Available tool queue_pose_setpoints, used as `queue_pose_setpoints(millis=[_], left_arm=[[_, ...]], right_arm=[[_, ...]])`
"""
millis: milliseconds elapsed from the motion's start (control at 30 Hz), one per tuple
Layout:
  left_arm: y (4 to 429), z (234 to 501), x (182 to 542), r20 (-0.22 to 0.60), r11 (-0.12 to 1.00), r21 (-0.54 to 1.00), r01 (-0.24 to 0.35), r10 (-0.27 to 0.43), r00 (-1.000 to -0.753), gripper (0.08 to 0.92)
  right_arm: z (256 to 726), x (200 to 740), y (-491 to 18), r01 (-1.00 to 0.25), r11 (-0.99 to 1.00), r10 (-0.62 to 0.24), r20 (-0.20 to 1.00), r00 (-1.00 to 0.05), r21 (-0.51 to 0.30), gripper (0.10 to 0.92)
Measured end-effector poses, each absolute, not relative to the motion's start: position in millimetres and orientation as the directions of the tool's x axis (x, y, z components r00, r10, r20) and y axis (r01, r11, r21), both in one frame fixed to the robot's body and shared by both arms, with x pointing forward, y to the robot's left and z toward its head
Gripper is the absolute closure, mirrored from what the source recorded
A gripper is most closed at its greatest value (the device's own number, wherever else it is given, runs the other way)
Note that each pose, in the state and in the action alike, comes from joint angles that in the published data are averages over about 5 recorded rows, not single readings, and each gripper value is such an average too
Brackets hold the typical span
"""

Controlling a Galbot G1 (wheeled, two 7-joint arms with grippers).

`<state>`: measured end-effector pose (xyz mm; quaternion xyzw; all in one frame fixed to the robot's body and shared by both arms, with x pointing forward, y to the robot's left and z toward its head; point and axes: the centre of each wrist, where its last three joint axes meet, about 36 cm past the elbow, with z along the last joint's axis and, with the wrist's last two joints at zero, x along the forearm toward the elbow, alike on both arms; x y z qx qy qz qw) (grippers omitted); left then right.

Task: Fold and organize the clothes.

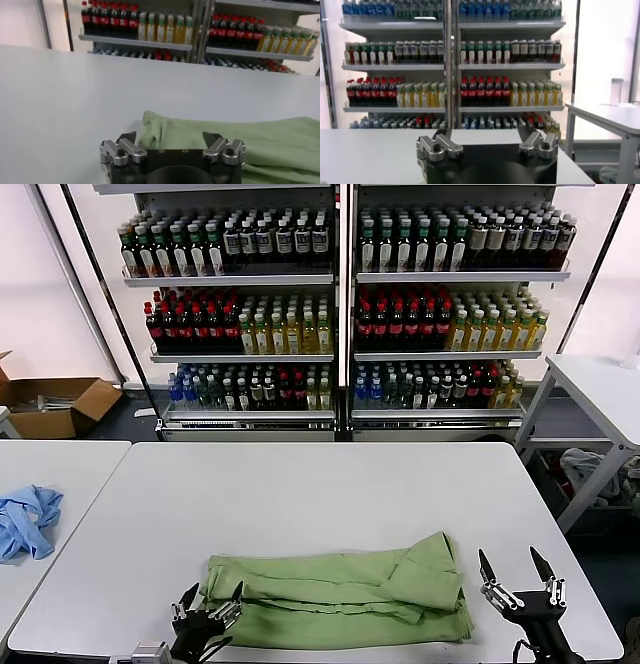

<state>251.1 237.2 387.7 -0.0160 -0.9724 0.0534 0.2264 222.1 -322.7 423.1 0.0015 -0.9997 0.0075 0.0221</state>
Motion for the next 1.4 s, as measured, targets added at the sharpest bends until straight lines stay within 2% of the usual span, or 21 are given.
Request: queue_pose_setpoints(millis=[167, 267, 633, 967, 1067, 1200, 1400], left_arm=[[238.7, 379.5, 255.7, 0.447, 0.992, -0.124, -0.009, 0.048, -0.893, 0.188], [237.9, 375.7, 257.8, 0.454, 0.99, -0.137, -0.016, 0.048, -0.89, 0.244], [228.7, 368.9, 260.2, 0.459, 0.982, -0.187, -0.012, 0.076, -0.885, 0.565], [232.7, 374.7, 267.8, 0.424, 0.987, -0.161, -0.026, 0.045, -0.904, 0.848], [241.7, 381.8, 273.0, 0.405, 0.988, -0.145, -0.044, 0.019, -0.914, 0.89], [261.7, 393.9, 280.8, 0.381, 0.99, -0.112, -0.082, -0.033, -0.924, 0.891], [306.9, 421.6, 295.2, 0.335, 0.983, -0.044, -0.18, -0.155, -0.929, 0.891]], right_arm=[[417.0, 223.8, -328.2, 0.021, 1.0, 0.022, 0.031, -0.999, -0.002, 0.2], [414.8, 223.5, -328.5, 0.027, 1.0, 0.027, 0.026, -0.999, 0.005, 0.2], [411.9, 224.9, -330.2, 0.039, 0.999, 0.039, 0.013, -0.999, 0.012, 0.2], [410.0, 229.2, -328.7, 0.045, 0.999, 0.045, 0.005, -0.999, 0.014, 0.2], [410.5, 231.0, -328.0, 0.042, 0.999, 0.042, 0.003, -0.999, 0.014, 0.2], [411.8, 233.6, -327.2, 0.04, 0.999, 0.04, -0.003, -0.999, 0.015, 0.2], [413.8, 235.9, -327.0, 0.038, 0.999, 0.038, -0.011, -0.999, 0.014, 0.2]])
